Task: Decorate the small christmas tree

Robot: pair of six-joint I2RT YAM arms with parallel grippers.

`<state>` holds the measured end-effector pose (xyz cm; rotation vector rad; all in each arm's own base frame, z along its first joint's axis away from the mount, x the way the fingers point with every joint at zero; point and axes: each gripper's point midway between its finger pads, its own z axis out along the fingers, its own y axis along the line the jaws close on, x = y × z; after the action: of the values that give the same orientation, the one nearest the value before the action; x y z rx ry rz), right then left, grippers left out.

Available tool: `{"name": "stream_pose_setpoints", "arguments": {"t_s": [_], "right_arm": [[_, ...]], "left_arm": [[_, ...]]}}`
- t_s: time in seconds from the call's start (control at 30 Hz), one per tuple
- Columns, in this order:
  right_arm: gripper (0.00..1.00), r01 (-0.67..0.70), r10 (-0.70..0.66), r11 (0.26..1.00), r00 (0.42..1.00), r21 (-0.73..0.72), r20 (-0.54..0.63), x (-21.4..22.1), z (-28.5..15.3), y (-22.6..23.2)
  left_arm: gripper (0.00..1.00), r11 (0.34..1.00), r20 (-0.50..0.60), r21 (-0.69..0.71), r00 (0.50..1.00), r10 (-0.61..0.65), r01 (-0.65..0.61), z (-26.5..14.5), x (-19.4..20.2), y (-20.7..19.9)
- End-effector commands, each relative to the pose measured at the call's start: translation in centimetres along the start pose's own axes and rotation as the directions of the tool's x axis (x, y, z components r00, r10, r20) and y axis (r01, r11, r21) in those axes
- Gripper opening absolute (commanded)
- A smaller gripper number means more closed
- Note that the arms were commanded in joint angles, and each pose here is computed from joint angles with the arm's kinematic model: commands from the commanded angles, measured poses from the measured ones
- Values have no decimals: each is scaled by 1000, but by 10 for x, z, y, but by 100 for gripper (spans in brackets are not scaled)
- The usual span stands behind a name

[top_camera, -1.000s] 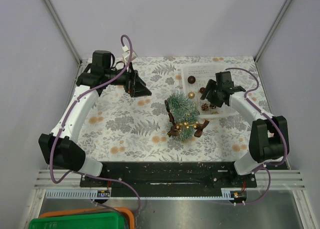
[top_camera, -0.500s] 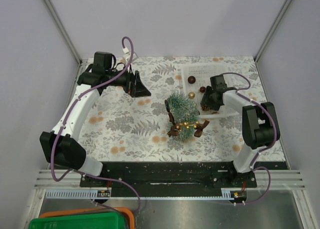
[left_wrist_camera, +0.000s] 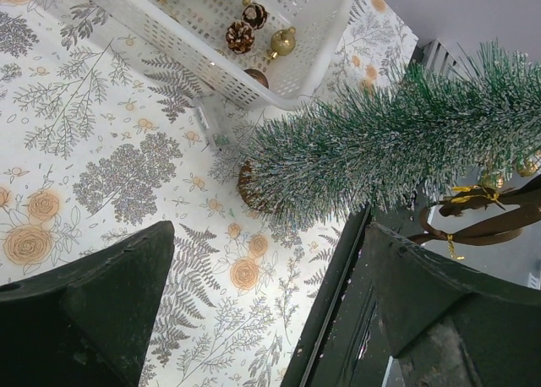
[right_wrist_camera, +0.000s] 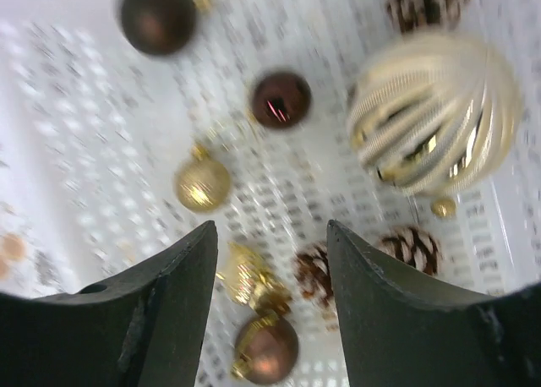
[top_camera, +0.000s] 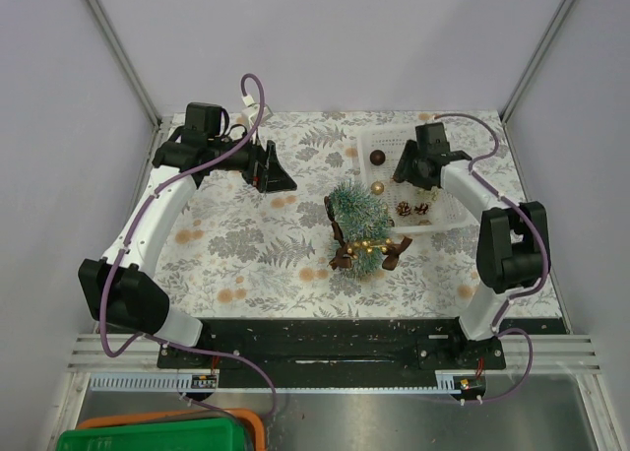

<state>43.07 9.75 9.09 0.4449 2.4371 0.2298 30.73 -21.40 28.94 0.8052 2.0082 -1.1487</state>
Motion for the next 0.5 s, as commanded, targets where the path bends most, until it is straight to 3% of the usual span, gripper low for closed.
{"name": "stream_pose_setpoints", "arguments": {"t_s": [0.0, 0.23, 0.47], "right_arm": [[63, 12, -10, 1000, 995, -11, 97, -45, 7, 23], [64, -25, 23, 999, 998, 40, 50, -34, 54, 18], [64, -43, 38, 995, 998, 95, 58, -28, 73, 6]], "left_arm": [[99, 999, 14, -24, 999, 41, -41, -6, -11, -2], [99, 998, 6, -43, 998, 56, -56, -8, -10, -1], [99, 998, 8, -42, 999, 50, -50, -8, -12, -1]]}}
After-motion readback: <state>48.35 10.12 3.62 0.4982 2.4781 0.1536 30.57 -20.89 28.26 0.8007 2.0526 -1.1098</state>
